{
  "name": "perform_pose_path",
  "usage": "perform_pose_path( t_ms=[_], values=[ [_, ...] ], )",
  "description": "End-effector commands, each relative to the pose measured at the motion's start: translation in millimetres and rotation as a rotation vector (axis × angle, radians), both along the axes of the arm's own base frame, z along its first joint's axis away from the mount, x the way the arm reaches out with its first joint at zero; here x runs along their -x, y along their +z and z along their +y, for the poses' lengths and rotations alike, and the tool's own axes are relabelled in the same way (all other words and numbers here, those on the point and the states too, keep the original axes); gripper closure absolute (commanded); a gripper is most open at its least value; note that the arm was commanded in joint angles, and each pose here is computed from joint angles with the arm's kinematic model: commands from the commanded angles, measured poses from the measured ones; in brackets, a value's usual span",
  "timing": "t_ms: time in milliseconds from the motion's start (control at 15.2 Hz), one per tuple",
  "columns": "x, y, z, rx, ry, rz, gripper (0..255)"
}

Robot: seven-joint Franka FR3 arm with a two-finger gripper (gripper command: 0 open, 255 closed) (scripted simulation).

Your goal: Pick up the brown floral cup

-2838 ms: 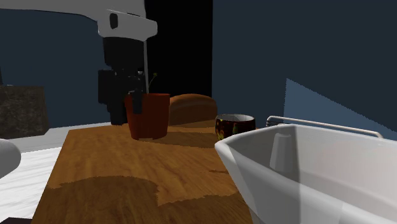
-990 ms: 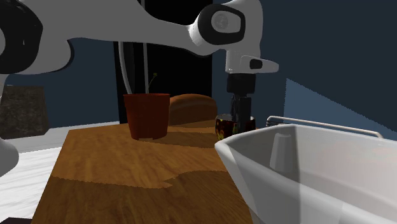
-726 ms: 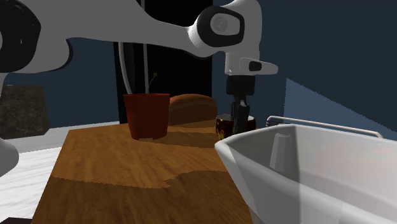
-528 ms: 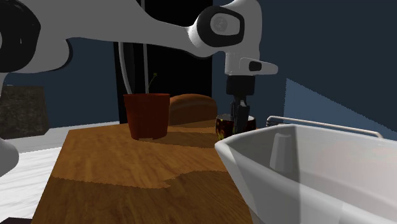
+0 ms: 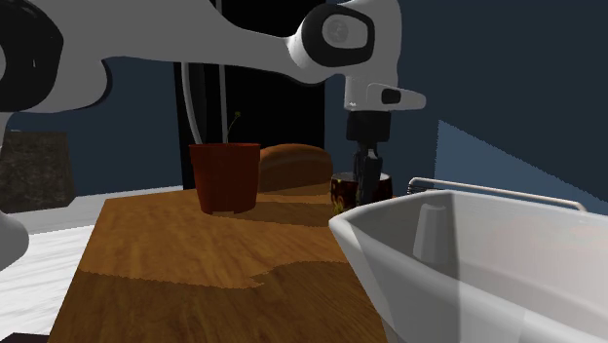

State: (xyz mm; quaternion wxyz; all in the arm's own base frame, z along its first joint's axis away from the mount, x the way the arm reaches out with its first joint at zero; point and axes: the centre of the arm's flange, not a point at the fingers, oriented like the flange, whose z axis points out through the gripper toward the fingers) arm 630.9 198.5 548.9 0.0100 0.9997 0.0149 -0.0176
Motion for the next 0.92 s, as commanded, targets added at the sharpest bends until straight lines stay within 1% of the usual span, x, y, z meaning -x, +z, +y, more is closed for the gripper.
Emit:
perform_pose_path(
  t_ms=[0,726,858],
  values=[
    [-0.7,12.3,-0.4,0.0,0.0,-0.001,255],
    [-0.7,70.4,-0.4,0.0,0.0,-0.001,255],
    [-0.7,71.2,-0.4,0.0,0.0,-0.001,255]
  ],
)
